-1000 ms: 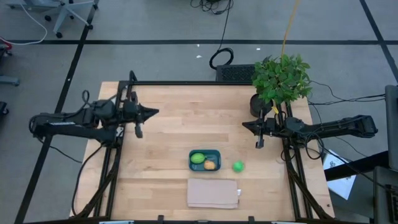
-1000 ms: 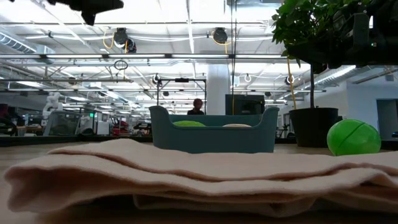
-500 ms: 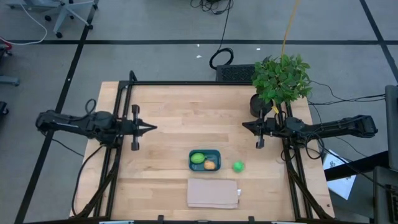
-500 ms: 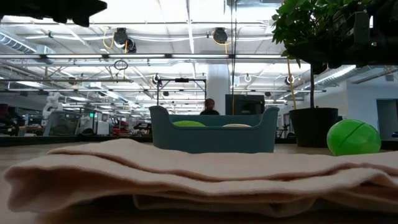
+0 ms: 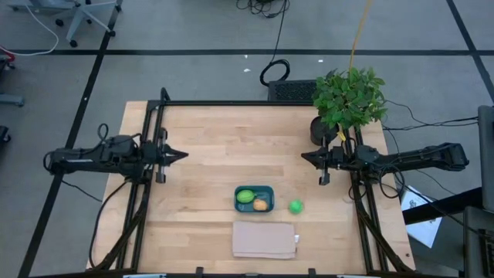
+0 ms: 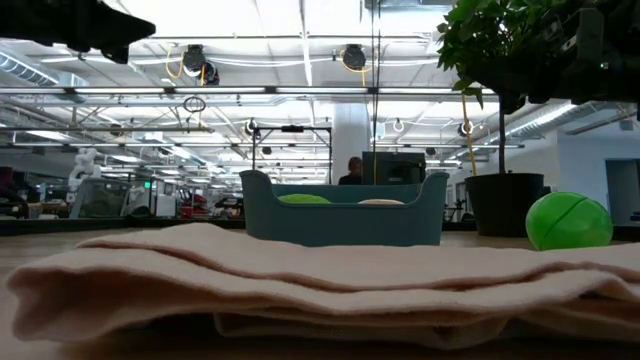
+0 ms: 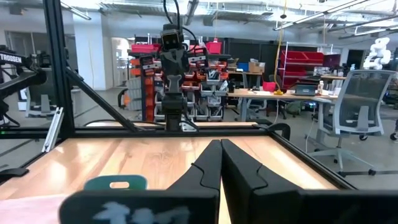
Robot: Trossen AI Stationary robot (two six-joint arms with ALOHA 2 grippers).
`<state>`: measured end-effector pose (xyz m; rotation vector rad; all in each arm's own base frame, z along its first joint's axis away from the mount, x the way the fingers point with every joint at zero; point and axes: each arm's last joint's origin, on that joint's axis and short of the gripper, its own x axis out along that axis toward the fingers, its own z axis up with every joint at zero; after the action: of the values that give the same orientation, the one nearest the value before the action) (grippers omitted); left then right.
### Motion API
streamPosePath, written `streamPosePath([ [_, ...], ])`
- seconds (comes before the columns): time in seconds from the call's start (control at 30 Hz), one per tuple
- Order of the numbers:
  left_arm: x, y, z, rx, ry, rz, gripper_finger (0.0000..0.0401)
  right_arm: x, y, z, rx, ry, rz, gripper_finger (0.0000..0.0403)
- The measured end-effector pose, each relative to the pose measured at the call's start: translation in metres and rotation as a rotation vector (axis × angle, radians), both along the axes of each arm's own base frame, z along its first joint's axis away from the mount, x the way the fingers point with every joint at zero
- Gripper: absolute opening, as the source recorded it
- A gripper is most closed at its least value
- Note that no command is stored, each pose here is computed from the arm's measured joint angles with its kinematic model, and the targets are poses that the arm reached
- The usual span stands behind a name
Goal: Pick and placing Produce into tupperware
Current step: Put the green avocado into the dark blue bin
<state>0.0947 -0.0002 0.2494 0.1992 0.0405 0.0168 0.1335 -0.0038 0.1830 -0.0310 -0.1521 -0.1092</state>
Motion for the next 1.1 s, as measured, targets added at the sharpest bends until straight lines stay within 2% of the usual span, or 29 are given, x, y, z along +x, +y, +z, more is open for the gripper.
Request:
streamPosePath([
  [0.1,-0.002,-0.001,0.0,-0.025,-0.003,0.001,0.0,0.0,0.0,0.0,0.0,0.0,0.0,0.0],
  [0.23,-0.001,-0.003,-0.002,-0.005,0.014,-0.012,0.0,0.0,0.0,0.0,0.0,0.0,0.0,0.0],
  [0.67,0.008,-0.005,-0.039,0.032,0.057,-0.018,0.0,0.0,0.0,0.0,0.001,-0.001,0.0,0.0],
  [0.8,0.009,-0.005,-0.04,0.06,0.027,-0.02,0.0,0.0,0.0,0.0,-0.004,0.005,0.004,0.0],
  [0.97,0.009,-0.005,-0.04,0.062,0.03,-0.02,0.0003,0.0,0.003,0.0,-0.028,0.004,0.118,0.0],
  [1.1,0.01,-0.005,-0.041,0.063,0.036,-0.02,0.001,0.0,0.004,0.0,-0.038,0.004,0.145,0.0],
])
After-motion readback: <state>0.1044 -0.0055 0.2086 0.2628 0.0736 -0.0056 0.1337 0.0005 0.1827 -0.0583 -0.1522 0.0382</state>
